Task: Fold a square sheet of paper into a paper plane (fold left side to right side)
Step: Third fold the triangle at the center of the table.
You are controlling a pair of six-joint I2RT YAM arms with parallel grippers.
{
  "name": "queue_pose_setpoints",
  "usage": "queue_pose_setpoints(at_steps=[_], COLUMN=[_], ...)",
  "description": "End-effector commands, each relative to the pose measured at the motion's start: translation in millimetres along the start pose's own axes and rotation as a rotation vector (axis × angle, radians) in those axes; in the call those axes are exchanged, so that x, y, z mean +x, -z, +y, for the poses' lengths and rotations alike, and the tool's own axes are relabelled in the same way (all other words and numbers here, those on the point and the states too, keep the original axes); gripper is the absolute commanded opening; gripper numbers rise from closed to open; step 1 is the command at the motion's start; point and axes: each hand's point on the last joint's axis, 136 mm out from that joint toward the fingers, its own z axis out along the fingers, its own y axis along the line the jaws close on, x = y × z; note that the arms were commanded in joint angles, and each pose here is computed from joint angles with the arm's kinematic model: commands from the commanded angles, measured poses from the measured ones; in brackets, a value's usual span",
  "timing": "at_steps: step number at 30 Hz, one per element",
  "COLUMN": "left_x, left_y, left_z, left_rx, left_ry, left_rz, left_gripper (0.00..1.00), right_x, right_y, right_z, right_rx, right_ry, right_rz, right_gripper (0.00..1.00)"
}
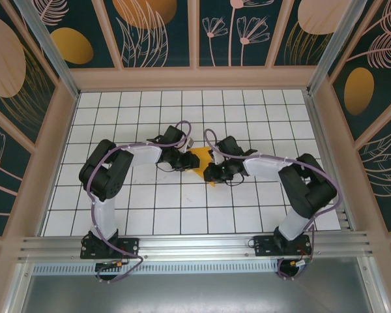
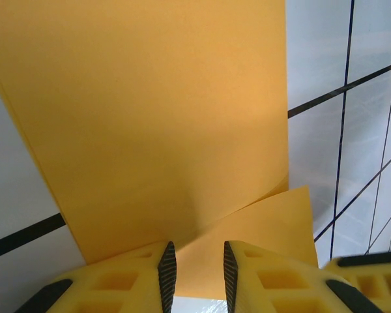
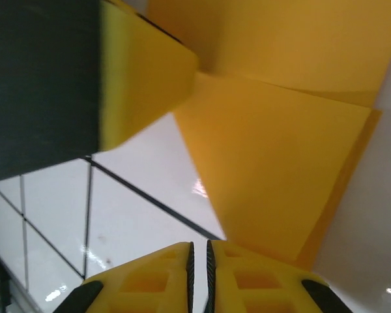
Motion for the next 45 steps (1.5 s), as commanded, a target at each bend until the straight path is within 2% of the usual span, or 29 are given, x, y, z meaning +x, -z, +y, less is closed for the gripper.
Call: queue_pose_setpoints(at_steps=[1,18,32,40,45], left_x=[4.4,4.4,-0.2,-14.1,-5.4], left_y=[-13.7,-15.5,-11.3,19.6,33.2], left_z=[40.4,44.7,38.8,-7.8,-32.3], left_rx=[-0.148,-0.164,-0.158,-0.059,-0.029], left_ry=[0.007,0.006,-0.006,-0.042,-0.055], left_rz=[0.0,0.003,-0.009,-0.091,-0.112], left_gripper=[0.3,0.3,0.31,0.37,0.37], right_x=[4.6,55.5,69.5,71.5,71.4], right_y=[-2.4,0.5,3.3,-1.7,-7.1], right_z=[-10.2,-55.1,-62.3,-67.2,-69.7], right_rx=[0.042,0.221,0.233,0.225,0.216], right_ry=[-0.036,-0.101,-0.147,-0.18,-0.202], right_rz=[0.019,0.145,0.157,0.152,0.151], right_gripper=[0.16,0.15,0.15,0.13,0.11])
